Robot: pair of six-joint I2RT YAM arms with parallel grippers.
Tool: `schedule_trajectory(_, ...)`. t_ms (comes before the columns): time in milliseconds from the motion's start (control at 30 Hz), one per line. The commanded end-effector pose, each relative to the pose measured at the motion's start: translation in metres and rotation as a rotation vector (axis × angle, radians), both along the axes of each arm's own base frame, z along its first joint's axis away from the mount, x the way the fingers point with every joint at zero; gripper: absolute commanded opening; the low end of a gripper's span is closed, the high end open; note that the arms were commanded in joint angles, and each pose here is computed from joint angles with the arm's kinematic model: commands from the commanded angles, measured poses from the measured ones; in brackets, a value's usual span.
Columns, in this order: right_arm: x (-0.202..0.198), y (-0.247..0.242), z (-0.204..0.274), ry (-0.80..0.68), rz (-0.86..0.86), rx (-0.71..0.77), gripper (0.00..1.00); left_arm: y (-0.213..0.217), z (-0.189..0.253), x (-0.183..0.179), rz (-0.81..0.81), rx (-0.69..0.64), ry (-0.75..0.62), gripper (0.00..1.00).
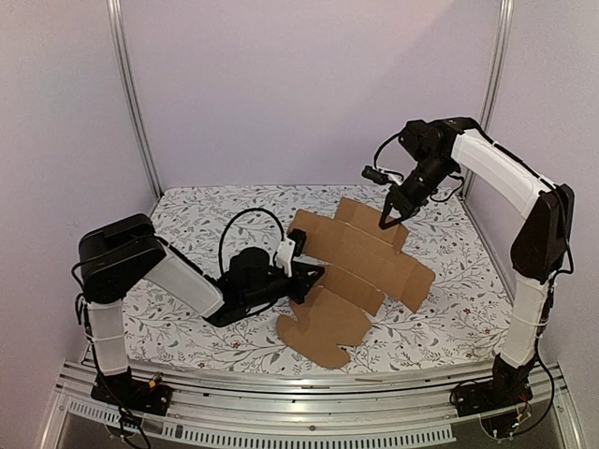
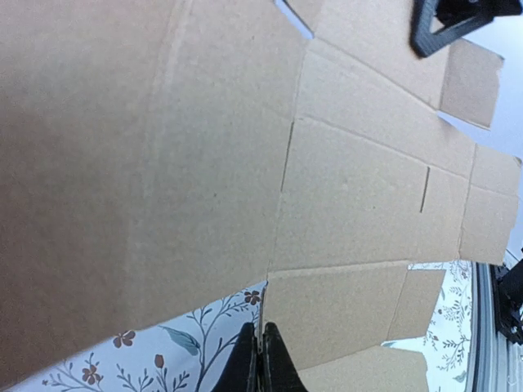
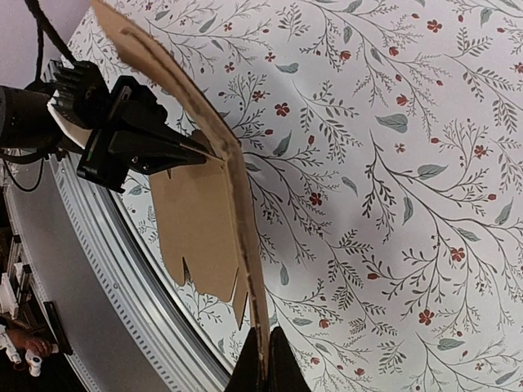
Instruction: Fold the paper box
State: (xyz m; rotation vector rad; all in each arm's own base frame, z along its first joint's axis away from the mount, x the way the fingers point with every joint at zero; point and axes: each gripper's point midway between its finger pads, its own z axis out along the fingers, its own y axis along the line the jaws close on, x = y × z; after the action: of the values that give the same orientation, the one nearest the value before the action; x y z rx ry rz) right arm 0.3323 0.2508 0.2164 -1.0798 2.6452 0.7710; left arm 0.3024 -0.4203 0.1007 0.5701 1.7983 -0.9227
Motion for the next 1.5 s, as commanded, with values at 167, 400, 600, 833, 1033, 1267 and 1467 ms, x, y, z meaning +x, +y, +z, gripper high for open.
schedule_trajectory(167,0.024,-0.008,0.0,0.009,-0.023,0.022,0.0,-0.002,-0.006,-0.024,-0.111,-0.049,-0.044,0.05)
schedule_trajectory(400,0.008,0.0,-0.015,-0.13,0.073,-0.126,0.0,-0.01,0.01,-0.007,-0.022,-0.046,-0.021,0.06)
schedule_trajectory(600,0.02,-0.01,-0.014,-0.322,0.087,-0.249,0.0,0.01,-0.007,0.011,0.146,0.007,0.038,0.08)
schedule_trajectory(833,0.036,-0.004,-0.027,-0.465,0.175,-0.357,0.0,0.018,0.005,-0.002,0.097,-0.007,-0.012,0.19)
schedule_trajectory(1033,0.047,-0.003,-0.048,-0.537,0.248,-0.457,0.0,0.055,0.04,-0.024,0.097,0.03,-0.108,0.35)
schedule_trajectory(1267,0.044,0.007,-0.05,-0.594,0.303,-0.448,0.0,0.086,0.039,-0.019,0.176,0.165,-0.099,0.55)
schedule_trajectory(1467,0.039,0.017,-0.049,-0.652,0.366,-0.451,0.0,0.084,0.02,-0.003,0.203,0.214,-0.05,0.61)
